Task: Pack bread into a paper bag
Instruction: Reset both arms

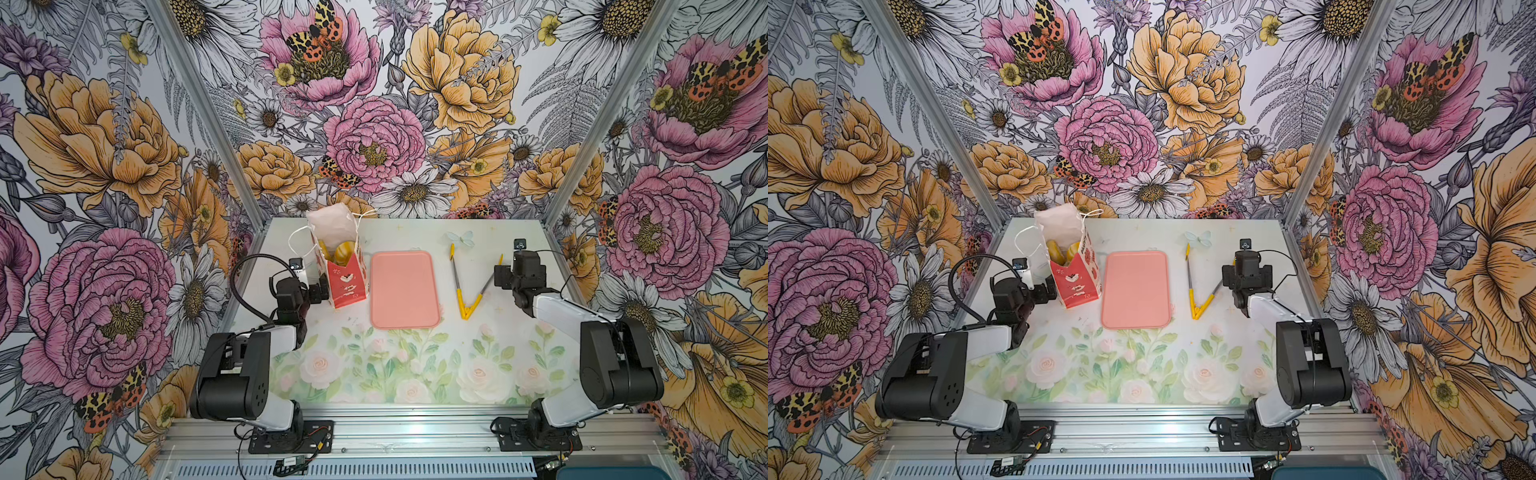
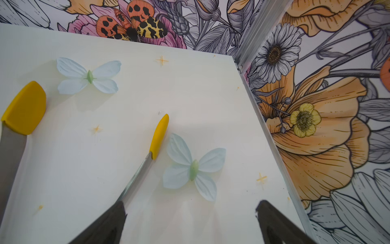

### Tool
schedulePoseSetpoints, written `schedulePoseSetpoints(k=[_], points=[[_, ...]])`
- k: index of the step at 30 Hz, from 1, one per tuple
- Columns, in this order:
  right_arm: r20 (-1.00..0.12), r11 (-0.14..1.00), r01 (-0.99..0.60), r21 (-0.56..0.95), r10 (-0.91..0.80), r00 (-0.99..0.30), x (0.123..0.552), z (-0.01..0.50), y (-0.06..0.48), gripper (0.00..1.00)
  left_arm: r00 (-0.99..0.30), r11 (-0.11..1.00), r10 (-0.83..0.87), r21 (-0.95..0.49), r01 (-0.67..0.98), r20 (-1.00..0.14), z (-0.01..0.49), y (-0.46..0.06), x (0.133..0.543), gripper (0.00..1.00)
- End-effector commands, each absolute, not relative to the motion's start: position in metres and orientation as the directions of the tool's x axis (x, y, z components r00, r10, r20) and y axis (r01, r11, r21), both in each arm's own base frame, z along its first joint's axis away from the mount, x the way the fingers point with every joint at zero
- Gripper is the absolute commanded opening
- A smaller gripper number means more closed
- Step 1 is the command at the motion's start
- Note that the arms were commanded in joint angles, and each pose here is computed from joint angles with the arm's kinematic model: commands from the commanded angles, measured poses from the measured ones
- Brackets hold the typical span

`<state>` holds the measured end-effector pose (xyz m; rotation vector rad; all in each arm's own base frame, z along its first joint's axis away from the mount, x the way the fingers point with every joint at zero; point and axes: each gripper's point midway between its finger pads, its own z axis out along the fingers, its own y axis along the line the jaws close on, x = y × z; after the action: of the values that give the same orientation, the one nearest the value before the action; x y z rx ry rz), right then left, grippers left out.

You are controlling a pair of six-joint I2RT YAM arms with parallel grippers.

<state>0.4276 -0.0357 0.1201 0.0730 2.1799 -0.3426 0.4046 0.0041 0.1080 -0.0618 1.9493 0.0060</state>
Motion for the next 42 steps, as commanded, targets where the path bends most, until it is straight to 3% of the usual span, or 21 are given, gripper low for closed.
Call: schedulePoseSetpoints(k=[1, 17, 29, 42], points=[[-0.865, 0.974, 0.158, -0.159, -0.061, -0.497, 0.435, 0.148, -0.035, 0.99, -0.306, 0.998, -0.021, -0.001, -0.066, -0.952, 0.12, 0.008, 0.407, 0.99], [-0.918, 1.0, 0.009, 0.01, 0.013, -0.396, 0.415, 0.137, -0.014, 0.99, -0.263, 0.996, -0.031, -0.009, -0.083, -0.964, 0.115, 0.012, 0.401, 0.99], [-0.965, 0.992, -0.123, 0.001, -0.031, -0.259, 0.397, 0.113, 0.007, 0.99, -0.265, 0.997, -0.035, -0.014, -0.082, -0.964, 0.114, 0.012, 0.402, 0.99], [-0.961, 0.994, -0.105, 0.013, -0.017, -0.276, 0.4, 0.112, 0.004, 0.99, -0.265, 0.997, -0.033, -0.013, -0.08, -0.964, 0.115, 0.012, 0.402, 0.99]])
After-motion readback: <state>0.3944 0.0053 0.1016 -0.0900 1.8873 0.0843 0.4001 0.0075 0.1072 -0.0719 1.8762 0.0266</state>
